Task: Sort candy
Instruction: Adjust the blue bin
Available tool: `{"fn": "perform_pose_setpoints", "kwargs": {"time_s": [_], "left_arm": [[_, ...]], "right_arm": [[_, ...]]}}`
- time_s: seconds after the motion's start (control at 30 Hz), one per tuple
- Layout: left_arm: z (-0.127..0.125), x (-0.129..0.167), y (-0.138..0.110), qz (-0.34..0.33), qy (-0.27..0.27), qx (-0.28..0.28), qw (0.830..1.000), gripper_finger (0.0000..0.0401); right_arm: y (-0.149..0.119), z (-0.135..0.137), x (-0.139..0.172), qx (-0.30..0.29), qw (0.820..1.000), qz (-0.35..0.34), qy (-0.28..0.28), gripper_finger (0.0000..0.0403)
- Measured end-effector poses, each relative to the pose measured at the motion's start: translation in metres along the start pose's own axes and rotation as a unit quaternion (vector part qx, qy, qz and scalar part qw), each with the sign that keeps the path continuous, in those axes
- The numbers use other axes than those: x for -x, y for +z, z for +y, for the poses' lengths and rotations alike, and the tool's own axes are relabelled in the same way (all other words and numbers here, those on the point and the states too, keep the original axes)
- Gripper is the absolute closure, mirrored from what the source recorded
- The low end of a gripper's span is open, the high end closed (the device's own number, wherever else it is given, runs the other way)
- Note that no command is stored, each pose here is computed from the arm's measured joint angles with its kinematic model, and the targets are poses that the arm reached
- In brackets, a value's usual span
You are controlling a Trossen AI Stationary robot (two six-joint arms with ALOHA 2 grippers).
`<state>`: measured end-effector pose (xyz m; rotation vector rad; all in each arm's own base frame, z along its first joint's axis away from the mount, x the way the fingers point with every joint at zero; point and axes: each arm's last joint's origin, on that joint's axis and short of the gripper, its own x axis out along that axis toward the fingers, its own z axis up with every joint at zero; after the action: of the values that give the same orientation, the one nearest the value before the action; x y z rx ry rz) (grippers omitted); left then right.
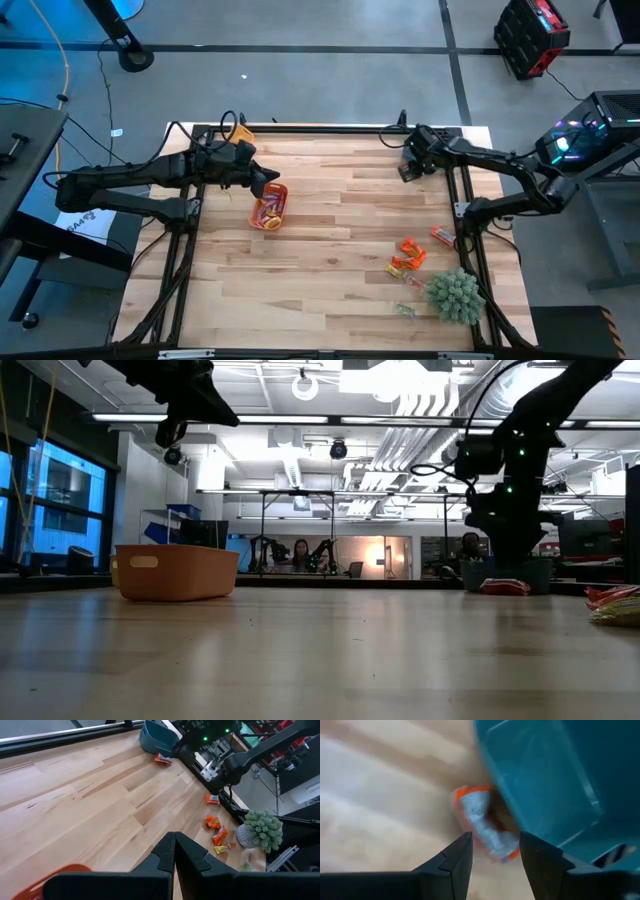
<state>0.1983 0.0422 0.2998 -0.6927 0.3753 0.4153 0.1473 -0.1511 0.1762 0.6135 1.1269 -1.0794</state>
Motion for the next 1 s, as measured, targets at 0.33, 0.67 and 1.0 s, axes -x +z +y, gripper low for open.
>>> {"fn": "perform_pose_setpoints", "kwargs": {"time_s": [0.33, 0.67, 1.0], "left_arm": [[0.000, 0.000, 0.000, 0.000, 0.000, 0.013, 1.000, 0.0401], [0.000, 0.000, 0.000, -0.001, 0.000, 0.022, 1.000, 0.0401], [0.000, 0.000, 0.000, 0.000, 0.000, 0.018, 1.000, 0.0401]], "right_arm": [[0.016, -0.009, -0.009, -0.065, 0.996, -0.050, -0.022, 0.0245], [0.018, -0.010, -0.042, -0.122, 0.991, -0.006, -0.055, 0.0305], [0.016, 0.005, -0.048, -0.076, 0.997, 0.022, 0.013, 0.0395]]}}
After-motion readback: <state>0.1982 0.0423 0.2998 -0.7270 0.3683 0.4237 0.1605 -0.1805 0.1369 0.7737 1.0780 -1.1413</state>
